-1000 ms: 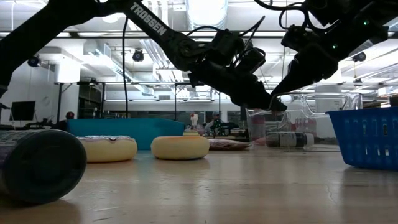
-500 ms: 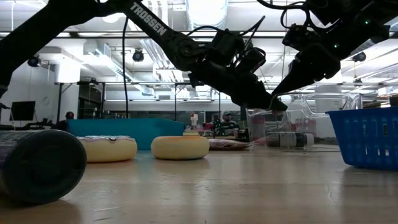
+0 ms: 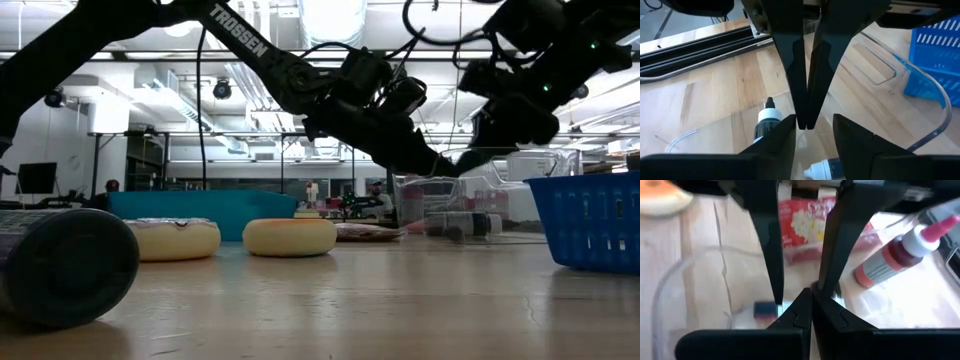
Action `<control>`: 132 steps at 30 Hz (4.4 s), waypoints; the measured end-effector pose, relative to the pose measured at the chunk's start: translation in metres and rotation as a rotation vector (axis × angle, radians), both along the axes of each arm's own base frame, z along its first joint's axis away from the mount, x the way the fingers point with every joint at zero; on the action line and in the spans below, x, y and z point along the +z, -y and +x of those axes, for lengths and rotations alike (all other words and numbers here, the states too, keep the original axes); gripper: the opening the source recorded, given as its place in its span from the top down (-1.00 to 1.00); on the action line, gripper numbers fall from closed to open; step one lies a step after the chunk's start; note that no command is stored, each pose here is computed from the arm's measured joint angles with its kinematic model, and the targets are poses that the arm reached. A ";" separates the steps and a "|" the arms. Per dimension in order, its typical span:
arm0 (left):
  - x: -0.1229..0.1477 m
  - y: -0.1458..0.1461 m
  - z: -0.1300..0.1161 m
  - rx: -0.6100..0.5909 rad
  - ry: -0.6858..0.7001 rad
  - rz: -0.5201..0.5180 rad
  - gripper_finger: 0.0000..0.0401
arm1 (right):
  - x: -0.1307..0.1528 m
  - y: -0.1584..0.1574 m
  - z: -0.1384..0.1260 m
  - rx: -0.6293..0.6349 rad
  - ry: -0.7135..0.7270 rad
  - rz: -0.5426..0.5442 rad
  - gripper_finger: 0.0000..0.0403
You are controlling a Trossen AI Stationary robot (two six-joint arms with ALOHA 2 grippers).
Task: Pick & Place Food Item
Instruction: Put the white doughnut into the blue bin
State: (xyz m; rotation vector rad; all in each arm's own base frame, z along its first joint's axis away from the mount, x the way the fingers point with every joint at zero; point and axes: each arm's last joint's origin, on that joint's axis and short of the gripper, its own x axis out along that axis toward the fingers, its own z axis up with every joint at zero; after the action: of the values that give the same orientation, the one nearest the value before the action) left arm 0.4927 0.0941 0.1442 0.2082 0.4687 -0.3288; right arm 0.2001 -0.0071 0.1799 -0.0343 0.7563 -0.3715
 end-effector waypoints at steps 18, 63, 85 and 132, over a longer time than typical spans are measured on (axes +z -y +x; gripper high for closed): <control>0.036 -0.001 -0.004 0.039 0.079 0.065 0.31 | 0.025 -0.002 -0.012 -0.071 0.129 -0.130 0.96; 0.032 0.068 -0.315 0.206 0.202 -0.174 0.25 | 0.047 -0.024 -0.045 0.301 0.553 -0.092 -0.10; -0.001 0.081 -0.332 0.217 0.062 -0.229 0.10 | 0.051 -0.029 -0.063 0.413 0.672 -0.091 -0.24; -0.002 0.109 -0.315 0.218 -0.375 0.013 0.09 | 0.027 -0.025 -0.072 0.375 0.674 -0.128 -0.22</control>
State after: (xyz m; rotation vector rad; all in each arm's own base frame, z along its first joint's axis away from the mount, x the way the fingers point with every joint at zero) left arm 0.1774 -0.0152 0.1419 0.1055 0.8566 -0.1493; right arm 0.1279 0.0184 0.2067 -0.1605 0.0506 -0.0571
